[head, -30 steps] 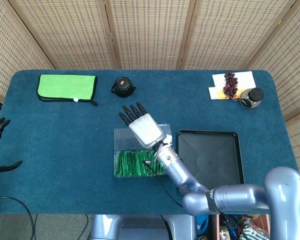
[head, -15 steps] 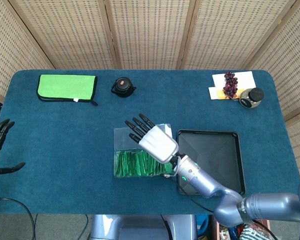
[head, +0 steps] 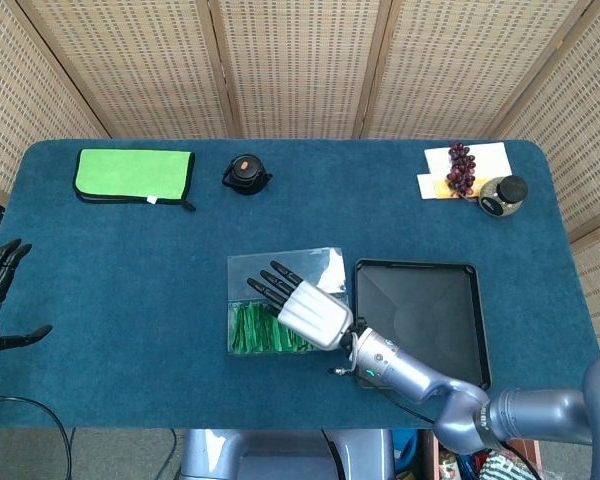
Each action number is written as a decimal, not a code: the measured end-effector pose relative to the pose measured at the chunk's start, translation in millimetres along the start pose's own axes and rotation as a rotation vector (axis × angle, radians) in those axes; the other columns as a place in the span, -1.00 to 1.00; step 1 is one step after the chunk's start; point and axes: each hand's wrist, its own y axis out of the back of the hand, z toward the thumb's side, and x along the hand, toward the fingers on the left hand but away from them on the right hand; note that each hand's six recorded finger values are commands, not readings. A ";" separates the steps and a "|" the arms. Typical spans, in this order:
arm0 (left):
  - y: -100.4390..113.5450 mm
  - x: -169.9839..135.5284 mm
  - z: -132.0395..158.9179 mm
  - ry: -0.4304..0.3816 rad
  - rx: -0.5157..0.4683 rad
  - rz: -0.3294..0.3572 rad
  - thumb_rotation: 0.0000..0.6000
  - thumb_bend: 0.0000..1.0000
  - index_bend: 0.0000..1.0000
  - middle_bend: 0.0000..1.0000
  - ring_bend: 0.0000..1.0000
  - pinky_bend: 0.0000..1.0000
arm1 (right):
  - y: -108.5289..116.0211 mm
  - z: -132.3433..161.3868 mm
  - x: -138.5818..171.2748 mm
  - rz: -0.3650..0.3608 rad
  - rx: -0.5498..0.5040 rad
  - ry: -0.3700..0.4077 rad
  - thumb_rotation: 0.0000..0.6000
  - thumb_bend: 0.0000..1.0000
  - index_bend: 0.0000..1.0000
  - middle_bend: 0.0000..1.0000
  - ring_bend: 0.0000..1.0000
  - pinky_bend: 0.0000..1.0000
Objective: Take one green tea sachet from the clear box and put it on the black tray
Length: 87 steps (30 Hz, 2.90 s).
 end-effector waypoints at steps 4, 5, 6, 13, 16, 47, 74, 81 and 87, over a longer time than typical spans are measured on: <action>0.4 0.8 -1.6 0.005 -0.005 0.000 1.00 -0.82 -1.00 -1.00 -1.00 -1.00 | -7.3 1.9 -8.8 0.010 0.003 0.001 1.00 -0.35 -0.12 -0.85 -1.00 -1.00; 0.4 1.0 -2.0 0.006 -0.005 0.000 1.00 -0.82 -1.00 -1.00 -1.00 -1.00 | -9.3 2.9 -11.1 0.014 0.002 0.003 1.00 -0.34 -0.12 -0.85 -1.00 -1.00; 0.5 1.3 -2.3 0.006 -0.005 -0.001 1.00 -0.82 -1.00 -1.00 -1.00 -1.00 | -10.6 3.8 -12.8 0.017 0.002 0.005 1.00 -0.33 -0.11 -0.85 -1.00 -1.00; -0.3 2.1 -2.7 0.007 -0.003 -0.005 1.00 -0.82 -1.00 -1.00 -1.00 -1.00 | -18.4 10.9 -24.7 0.033 0.002 0.020 1.00 -0.30 -0.11 -0.85 -1.00 -1.00; -0.5 2.6 -3.5 0.011 -0.003 -0.005 1.00 -0.82 -1.00 -1.00 -1.00 -1.00 | -21.0 14.1 -30.5 0.037 0.004 0.026 1.00 -0.27 -0.11 -0.85 -1.00 -1.00; 0.6 6.3 -7.3 0.024 -0.016 -0.010 1.00 -0.82 -1.00 -1.00 -1.00 -1.00 | -33.1 22.8 -58.4 0.072 0.038 0.041 1.00 -0.09 0.01 -0.83 -1.00 -1.00; 2.3 6.4 -8.2 0.025 -0.022 -0.008 1.00 -0.82 -1.00 -1.00 -1.00 -1.00 | -44.2 24.7 -60.5 0.096 0.111 0.048 1.00 0.08 0.12 -0.83 -1.00 -1.00; 2.9 6.3 -8.8 0.027 -0.025 -0.007 1.00 -0.82 -1.00 -1.00 -1.00 -1.00 | -45.6 25.2 -61.5 0.095 0.114 0.047 1.00 0.12 0.21 -0.82 -1.00 -1.00; 3.2 6.5 -9.2 0.028 -0.026 -0.007 1.00 -0.82 -1.00 -1.00 -1.00 -1.00 | -46.9 26.2 -61.5 0.096 0.113 0.048 1.00 0.13 0.27 -0.81 -1.00 -1.00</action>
